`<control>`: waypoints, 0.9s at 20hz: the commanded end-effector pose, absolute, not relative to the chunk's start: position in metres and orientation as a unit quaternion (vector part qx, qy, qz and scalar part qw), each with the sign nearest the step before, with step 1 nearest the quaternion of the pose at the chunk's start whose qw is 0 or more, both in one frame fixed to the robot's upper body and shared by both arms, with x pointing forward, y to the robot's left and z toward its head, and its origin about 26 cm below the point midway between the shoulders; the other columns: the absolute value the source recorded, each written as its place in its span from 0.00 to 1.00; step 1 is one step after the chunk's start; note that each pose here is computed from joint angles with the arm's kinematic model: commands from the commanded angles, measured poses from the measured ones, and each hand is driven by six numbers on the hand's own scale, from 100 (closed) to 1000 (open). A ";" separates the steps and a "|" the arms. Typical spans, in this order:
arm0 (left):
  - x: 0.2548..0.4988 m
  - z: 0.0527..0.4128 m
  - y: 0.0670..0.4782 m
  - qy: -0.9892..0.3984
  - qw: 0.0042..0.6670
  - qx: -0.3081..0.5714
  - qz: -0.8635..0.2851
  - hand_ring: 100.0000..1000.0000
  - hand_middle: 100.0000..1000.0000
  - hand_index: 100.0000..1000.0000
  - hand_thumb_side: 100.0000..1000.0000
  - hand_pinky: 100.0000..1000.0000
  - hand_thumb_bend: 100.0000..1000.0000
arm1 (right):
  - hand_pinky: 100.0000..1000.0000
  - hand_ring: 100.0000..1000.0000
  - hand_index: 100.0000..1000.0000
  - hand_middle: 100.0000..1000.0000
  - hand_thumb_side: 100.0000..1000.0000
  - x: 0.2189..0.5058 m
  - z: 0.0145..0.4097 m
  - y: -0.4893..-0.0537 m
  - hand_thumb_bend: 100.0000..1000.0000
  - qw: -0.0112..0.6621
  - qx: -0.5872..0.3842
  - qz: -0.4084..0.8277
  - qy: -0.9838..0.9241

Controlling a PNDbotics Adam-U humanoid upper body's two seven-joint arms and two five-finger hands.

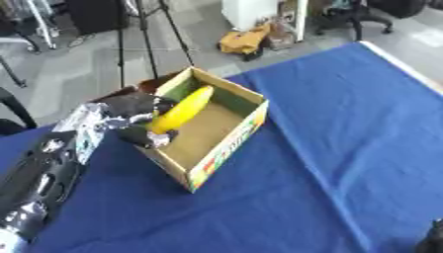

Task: Pick up objects on the table and place them in the box.

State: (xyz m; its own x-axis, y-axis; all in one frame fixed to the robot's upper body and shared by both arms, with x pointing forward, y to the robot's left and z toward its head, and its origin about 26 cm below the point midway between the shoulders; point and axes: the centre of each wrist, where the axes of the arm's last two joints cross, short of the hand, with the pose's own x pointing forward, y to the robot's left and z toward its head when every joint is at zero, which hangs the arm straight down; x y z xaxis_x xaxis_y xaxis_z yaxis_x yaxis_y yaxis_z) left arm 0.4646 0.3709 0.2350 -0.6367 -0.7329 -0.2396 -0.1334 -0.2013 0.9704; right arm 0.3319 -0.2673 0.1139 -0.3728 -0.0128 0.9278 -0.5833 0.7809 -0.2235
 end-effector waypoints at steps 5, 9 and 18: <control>0.461 0.253 0.378 -0.597 0.199 0.395 -0.669 0.82 0.88 0.94 1.00 0.75 0.43 | 0.45 0.31 0.51 0.25 0.82 0.332 0.125 -0.271 0.00 0.516 0.183 0.278 -0.789; 0.461 0.252 0.378 -0.603 0.195 0.395 -0.665 0.81 0.87 0.94 1.00 0.74 0.39 | 0.46 0.31 0.51 0.25 0.82 0.332 0.124 -0.272 0.00 0.517 0.183 0.277 -0.789; 0.445 0.264 0.374 -0.696 0.169 0.339 -0.610 0.72 0.76 0.91 0.78 0.71 0.09 | 0.46 0.31 0.52 0.25 0.81 0.329 0.118 -0.279 0.00 0.528 0.179 0.265 -0.787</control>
